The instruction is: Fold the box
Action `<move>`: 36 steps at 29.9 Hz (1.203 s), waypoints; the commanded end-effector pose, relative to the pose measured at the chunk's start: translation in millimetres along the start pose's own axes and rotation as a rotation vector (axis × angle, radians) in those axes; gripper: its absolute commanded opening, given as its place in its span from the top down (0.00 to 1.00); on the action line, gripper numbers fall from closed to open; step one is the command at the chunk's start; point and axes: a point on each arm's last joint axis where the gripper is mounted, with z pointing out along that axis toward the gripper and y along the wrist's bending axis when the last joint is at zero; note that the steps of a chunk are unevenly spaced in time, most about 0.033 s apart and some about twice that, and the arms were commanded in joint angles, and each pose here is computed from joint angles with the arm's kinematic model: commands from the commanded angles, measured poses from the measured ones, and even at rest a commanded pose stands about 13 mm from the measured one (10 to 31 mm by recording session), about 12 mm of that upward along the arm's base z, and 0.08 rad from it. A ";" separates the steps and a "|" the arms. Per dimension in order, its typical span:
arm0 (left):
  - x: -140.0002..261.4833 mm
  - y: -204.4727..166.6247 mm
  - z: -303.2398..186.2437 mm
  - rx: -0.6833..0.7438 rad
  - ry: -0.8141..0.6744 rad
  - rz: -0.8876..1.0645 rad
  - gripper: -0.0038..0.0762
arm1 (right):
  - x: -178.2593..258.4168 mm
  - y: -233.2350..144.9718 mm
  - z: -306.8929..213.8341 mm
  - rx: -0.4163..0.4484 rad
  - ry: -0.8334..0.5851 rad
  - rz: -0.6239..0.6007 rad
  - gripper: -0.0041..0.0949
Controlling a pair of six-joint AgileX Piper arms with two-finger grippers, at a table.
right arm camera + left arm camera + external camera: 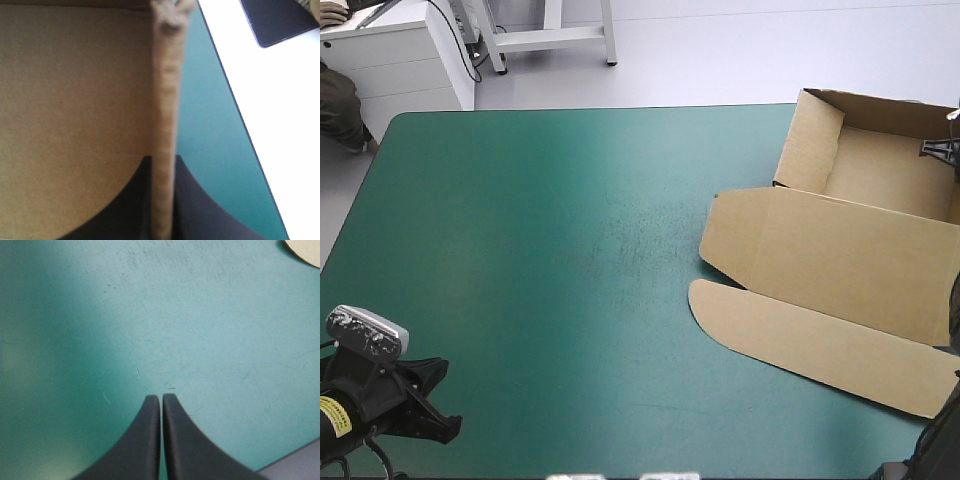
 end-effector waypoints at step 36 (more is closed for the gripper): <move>-2.5 0.6 -3.4 -0.006 0.007 -0.027 0.96 | 26.5 17.3 -213.3 -0.286 -0.430 -0.099 0.96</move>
